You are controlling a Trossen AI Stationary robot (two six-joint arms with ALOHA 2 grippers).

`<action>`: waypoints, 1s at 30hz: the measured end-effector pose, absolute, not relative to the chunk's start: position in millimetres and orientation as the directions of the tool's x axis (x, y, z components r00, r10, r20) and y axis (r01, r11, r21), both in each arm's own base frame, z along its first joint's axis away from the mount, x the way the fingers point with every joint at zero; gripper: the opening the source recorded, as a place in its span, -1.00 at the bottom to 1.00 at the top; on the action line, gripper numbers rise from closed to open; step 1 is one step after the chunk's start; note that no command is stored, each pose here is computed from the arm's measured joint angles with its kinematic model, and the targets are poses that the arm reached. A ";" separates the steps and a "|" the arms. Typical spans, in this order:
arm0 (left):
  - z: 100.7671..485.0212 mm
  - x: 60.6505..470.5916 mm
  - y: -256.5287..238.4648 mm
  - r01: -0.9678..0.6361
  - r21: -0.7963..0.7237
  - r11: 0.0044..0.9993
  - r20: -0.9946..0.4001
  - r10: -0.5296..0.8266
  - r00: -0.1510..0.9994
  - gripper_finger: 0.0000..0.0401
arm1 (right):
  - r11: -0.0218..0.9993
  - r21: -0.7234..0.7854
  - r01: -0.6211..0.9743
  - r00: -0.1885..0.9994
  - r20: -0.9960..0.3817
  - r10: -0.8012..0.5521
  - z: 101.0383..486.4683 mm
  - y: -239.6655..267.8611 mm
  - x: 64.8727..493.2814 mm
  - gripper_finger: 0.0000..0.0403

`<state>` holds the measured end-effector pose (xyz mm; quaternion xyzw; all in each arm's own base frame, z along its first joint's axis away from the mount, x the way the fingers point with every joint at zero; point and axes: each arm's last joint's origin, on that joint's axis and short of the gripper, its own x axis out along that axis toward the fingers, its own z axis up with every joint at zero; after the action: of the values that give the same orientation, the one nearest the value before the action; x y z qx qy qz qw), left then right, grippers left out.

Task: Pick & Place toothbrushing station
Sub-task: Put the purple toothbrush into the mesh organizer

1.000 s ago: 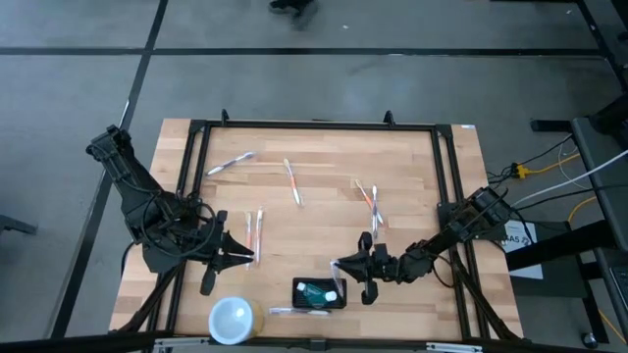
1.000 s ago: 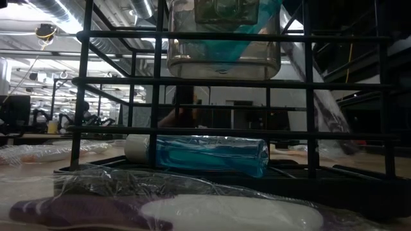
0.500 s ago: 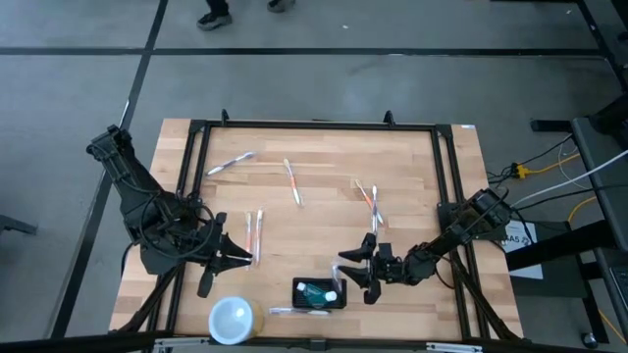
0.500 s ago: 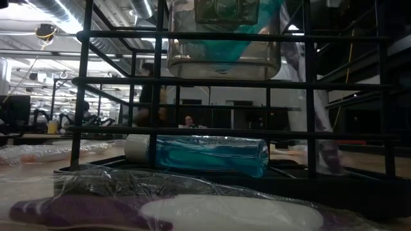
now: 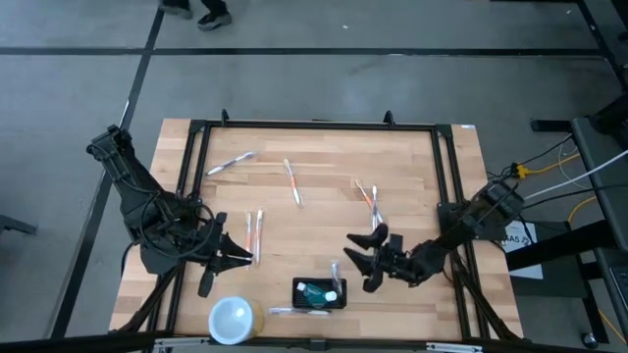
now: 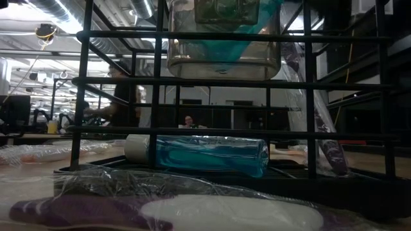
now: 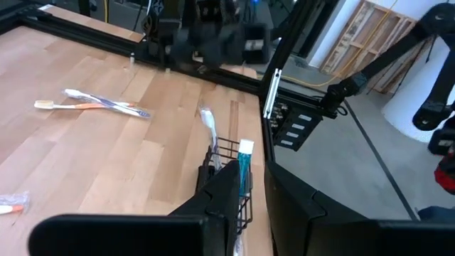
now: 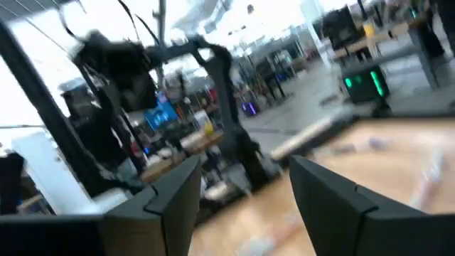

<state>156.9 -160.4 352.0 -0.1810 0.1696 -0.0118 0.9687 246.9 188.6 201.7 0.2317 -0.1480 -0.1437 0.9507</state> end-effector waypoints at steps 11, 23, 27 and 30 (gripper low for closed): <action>365.4 159.3 -162.2 0.010 -0.328 0.945 -0.214 -0.084 0.973 -0.70 | 0.882 0.200 0.426 0.879 0.137 -0.456 362.9 183.4 225.8 0.04; 387.3 147.1 -143.8 -0.019 -0.277 0.961 -0.101 -0.009 0.995 -0.70 | 0.875 0.163 0.456 0.837 -0.411 -0.360 474.4 78.6 223.3 0.04; 397.5 140.0 -134.1 -0.035 -0.259 0.965 -0.050 0.022 0.998 -0.70 | 0.804 0.149 0.575 0.724 -0.551 -0.415 490.2 30.5 213.0 0.04; 402.3 134.5 -126.2 -0.069 -0.228 0.971 -0.031 0.063 0.997 -0.70 | 0.674 0.144 0.724 0.572 -0.672 -0.471 485.5 -9.2 202.6 0.04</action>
<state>134.5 -126.2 402.3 -0.1154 0.0119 0.0333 0.9927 202.6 -9.2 485.5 0.2069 0.3065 -0.3466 0.8620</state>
